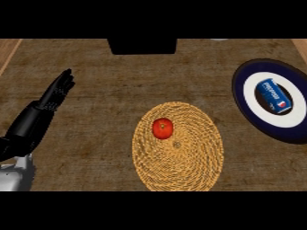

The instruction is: Pick the can from the placemat and place it in the plate

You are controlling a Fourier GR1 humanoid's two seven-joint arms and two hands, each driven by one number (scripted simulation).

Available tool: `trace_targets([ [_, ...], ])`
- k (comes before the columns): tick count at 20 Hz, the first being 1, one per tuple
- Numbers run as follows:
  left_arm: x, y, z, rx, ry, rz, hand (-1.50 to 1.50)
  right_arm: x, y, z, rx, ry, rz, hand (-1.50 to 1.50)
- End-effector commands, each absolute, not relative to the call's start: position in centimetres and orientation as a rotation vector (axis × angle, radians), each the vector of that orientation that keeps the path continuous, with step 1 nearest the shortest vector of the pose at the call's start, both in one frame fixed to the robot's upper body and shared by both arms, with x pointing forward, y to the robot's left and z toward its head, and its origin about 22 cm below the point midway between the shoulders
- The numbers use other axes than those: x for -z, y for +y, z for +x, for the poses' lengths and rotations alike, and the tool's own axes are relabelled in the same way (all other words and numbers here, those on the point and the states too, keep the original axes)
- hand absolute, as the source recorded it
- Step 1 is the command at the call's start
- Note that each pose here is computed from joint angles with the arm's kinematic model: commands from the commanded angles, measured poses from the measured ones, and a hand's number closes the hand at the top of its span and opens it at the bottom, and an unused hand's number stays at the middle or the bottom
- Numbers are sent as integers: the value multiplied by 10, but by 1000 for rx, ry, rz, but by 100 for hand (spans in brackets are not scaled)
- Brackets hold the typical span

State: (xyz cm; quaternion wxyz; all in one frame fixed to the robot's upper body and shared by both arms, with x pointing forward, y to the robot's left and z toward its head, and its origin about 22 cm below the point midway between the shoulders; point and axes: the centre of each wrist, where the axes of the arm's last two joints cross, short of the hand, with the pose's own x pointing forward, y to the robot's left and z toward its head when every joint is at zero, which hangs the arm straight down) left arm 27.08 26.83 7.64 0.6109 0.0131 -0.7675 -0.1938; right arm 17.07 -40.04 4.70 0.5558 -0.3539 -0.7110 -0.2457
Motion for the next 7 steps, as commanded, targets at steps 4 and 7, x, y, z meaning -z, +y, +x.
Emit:
trace_targets([
  [4,-77,275,277,457,-1785,17,0,-43,-399,138,554,-1693,-811,-150],
  [7,-74,270,272,437,-1778,27,0,-44,-404,106,482,-1723,-775,-150],
])
